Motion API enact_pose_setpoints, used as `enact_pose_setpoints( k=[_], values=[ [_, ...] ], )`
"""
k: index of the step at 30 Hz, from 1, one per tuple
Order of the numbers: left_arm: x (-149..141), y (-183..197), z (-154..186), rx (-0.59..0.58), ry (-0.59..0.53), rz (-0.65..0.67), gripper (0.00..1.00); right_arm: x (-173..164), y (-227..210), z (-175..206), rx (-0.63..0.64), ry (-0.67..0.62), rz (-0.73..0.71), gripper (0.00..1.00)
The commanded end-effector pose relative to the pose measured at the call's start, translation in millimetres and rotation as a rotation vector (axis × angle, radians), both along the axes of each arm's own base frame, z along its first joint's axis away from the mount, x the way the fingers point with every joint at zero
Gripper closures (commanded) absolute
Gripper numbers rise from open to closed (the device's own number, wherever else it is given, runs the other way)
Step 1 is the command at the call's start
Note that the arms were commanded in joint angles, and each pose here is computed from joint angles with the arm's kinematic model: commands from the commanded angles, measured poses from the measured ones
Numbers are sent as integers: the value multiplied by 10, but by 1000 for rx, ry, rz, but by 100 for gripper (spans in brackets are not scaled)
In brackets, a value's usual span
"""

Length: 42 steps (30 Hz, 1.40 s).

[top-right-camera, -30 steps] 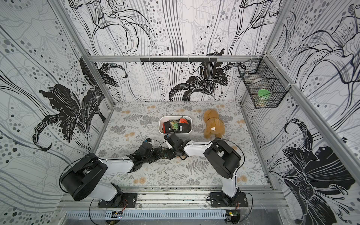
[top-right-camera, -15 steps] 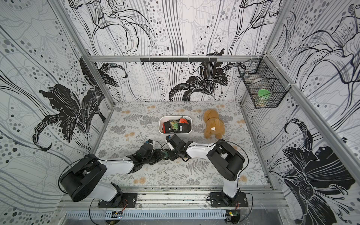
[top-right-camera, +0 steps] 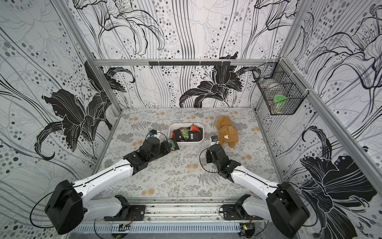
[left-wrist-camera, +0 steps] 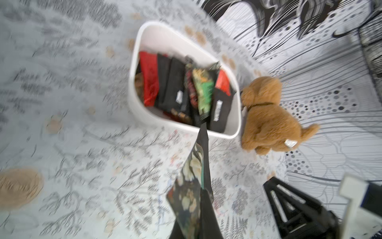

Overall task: Put the tea bags into the storage box
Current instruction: Place the tea bag in the storage box.

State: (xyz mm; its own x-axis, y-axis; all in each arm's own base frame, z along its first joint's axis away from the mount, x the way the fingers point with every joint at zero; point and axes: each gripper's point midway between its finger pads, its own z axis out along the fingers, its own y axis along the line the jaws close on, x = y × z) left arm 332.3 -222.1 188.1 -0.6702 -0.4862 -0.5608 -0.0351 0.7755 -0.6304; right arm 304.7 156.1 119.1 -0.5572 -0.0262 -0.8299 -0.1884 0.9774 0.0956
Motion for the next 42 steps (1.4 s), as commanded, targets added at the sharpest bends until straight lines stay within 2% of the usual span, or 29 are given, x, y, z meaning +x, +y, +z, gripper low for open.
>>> enact_pose_setpoints(
  k=[1, 7, 13, 21, 34, 38, 39, 42],
  values=[
    [301, -173, 118, 107, -32, -32, 100, 24, -89, 178, 47, -78, -59, 58],
    [935, -767, 99, 123, -30, -104, 100, -8, -176, 207, 56, -101, -79, 55],
    [1327, -1005, -23, 134, -33, -113, 100, -12, -159, 206, 69, -102, -68, 54],
    [1563, -905, -333, 130, 1, -73, 100, -2, -104, 190, 78, -92, -46, 54],
    [1604, -913, -730, 159, 55, -100, 99, 3, -89, 180, 74, -89, -39, 54],
    [1554, -851, -729, 189, 67, -100, 87, -3, -86, 170, 74, -86, -37, 53],
    [1534, -831, -687, 191, 60, -98, 81, -2, -86, 175, 75, -88, -36, 53],
    [1464, -756, -481, 189, 22, -91, 55, -1, -85, 193, 76, -94, -35, 52]
  ],
)
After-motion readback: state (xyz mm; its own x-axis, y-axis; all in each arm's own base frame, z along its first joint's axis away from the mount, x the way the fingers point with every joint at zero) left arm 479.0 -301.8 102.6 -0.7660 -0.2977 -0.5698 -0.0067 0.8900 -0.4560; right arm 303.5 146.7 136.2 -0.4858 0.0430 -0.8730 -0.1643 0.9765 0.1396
